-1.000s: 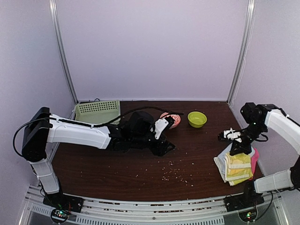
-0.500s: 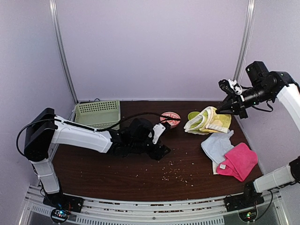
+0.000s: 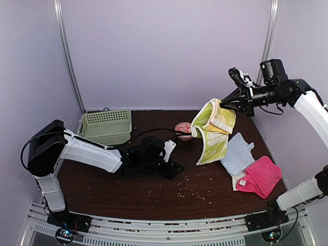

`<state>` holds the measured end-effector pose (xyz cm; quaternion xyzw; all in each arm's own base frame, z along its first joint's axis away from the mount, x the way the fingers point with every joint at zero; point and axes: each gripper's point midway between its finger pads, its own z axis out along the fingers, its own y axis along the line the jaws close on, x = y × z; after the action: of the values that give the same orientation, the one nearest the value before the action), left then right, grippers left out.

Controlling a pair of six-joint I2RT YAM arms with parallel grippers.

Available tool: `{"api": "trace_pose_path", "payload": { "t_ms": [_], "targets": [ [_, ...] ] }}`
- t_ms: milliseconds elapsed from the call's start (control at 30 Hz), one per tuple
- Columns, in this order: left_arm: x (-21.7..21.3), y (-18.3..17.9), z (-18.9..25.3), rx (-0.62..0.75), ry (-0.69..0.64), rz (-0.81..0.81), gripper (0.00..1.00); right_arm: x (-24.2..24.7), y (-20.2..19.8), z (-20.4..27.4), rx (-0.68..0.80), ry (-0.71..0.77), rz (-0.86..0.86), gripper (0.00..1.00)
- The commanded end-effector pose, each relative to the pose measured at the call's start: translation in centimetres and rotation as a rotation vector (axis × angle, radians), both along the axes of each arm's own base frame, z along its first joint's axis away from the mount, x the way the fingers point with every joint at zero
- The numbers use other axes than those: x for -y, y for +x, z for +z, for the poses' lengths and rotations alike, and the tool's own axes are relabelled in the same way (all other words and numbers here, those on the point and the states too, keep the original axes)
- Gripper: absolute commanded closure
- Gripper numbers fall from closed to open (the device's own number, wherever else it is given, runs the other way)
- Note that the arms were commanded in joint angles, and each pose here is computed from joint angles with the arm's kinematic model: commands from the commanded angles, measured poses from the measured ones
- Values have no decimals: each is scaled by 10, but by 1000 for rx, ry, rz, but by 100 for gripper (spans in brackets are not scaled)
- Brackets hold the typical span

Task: Roll the towels
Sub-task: Place the towel at the center of the board.

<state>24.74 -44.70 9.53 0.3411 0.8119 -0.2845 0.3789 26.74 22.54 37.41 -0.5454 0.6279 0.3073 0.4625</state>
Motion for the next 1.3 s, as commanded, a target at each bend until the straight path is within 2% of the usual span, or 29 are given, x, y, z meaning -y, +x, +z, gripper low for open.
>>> {"api": "trace_pose_path", "payload": {
  "t_ms": [0, 133, 200, 333, 400, 467, 533, 600, 767, 867, 900, 1000, 1133, 1267],
  "targets": [
    [-43, 10, 32, 30, -48, 188, 35, -18, 25, -30, 0, -57, -64, 100],
    [-97, 18, 50, 51, 22, 380, 32, -53, 35, -90, -52, -204, -83, 100],
    [-127, 19, 62, 68, 50, 479, 29, -78, 24, -109, -68, -271, -16, 100],
    [-182, 20, 104, 135, 5, 630, 24, -131, -11, -79, -98, -196, 192, 100],
    [-205, 19, 130, 171, -42, 673, 23, -147, -29, -52, -101, -132, 297, 100],
    [-222, 19, 147, 207, -59, 698, 22, -153, -35, -50, -137, -116, 353, 100],
    [-232, 17, 158, 233, -70, 705, 22, -154, -30, -71, -170, -148, 350, 100],
    [-236, 16, 159, 237, -71, 708, 21, -147, -15, -113, -216, -211, 286, 100],
    [-228, 14, 136, 188, -35, 676, 21, -102, 32, -233, -392, -368, 36, 98],
    [-213, 14, 118, 147, -4, 625, 23, -81, 37, -268, -470, -450, -27, 84],
    [-209, 14, 110, 130, 15, 606, 23, -77, 35, -274, -489, -481, -32, 77],
    [-195, 7, 80, 60, 89, 532, 26, -71, 33, -270, -484, -497, -47, 64],
    [-184, -13, 35, -78, 188, 422, 33, -61, 31, -248, -414, -496, -88, 59],
    [-177, -36, 10, -176, 223, 318, 39, -49, 27, -231, -346, -471, -157, 56]
  ]
}}
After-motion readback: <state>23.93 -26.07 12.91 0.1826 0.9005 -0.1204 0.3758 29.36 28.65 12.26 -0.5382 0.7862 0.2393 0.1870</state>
